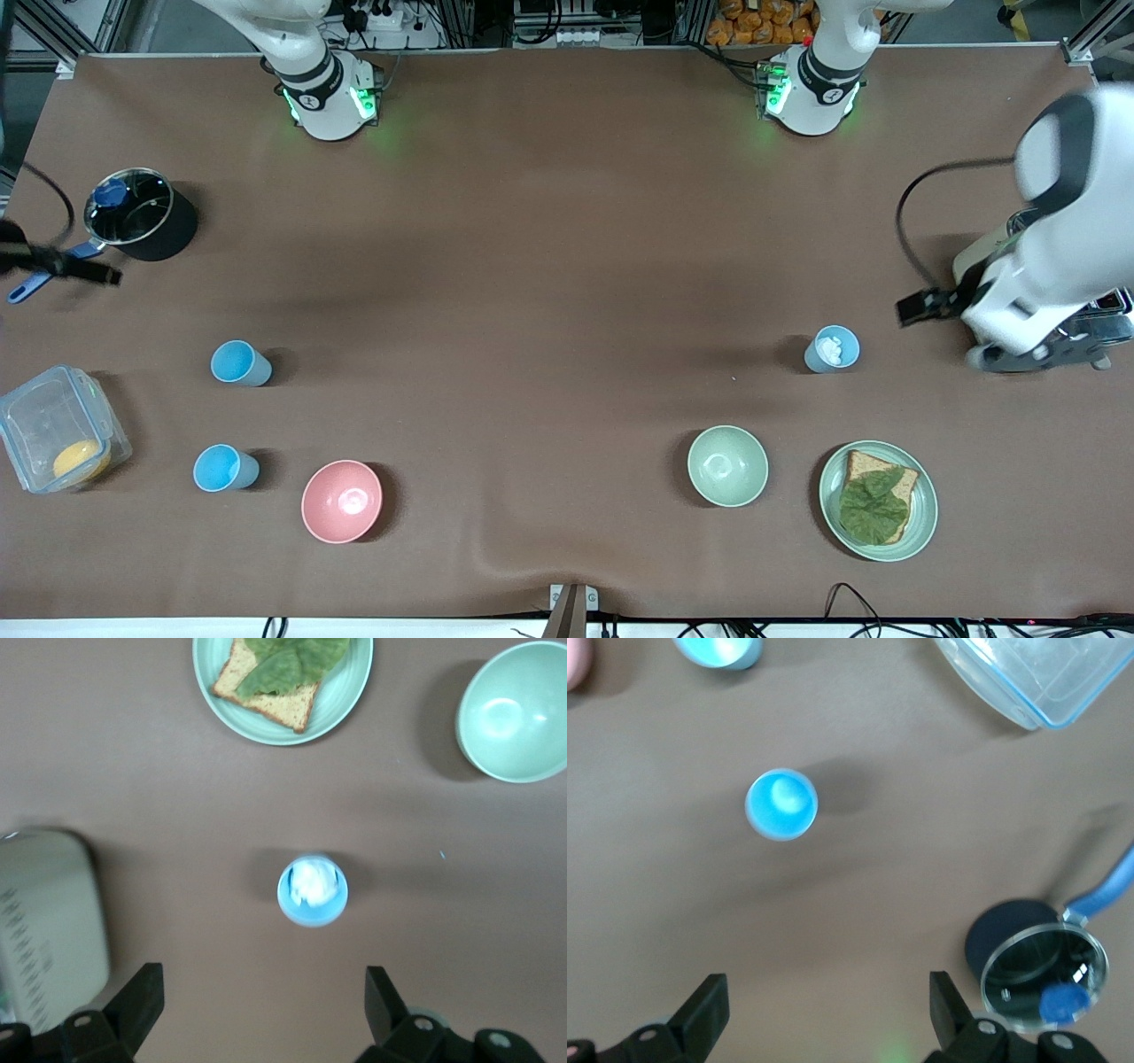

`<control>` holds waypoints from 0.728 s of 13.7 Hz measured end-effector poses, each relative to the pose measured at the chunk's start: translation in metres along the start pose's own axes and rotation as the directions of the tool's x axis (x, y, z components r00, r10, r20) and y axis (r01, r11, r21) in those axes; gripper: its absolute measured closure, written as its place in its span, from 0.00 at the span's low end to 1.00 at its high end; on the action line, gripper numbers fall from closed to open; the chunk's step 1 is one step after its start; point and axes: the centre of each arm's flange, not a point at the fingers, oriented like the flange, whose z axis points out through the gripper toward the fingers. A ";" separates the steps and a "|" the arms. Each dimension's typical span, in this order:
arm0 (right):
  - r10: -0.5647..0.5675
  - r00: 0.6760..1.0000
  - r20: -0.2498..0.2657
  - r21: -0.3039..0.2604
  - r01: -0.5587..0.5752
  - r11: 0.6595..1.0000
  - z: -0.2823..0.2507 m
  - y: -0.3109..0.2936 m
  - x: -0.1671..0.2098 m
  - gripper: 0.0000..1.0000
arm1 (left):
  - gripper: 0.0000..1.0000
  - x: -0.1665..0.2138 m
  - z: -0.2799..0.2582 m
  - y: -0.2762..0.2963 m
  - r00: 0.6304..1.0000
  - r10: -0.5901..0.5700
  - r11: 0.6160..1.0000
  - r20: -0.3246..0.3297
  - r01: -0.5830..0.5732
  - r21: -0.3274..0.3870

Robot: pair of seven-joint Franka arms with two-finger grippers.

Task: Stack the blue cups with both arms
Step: 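Reach the left gripper to the toaster cup while the right gripper reaches another cup, then close the left gripper on its blue cup while the right gripper grasps another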

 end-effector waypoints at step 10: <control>-0.086 0.996 0.039 0.000 0.086 0.996 0.163 -0.035 0.086 0.00 | 0.00 0.004 0.167 -0.007 1.000 -0.012 1.000 0.005 0.012 0.011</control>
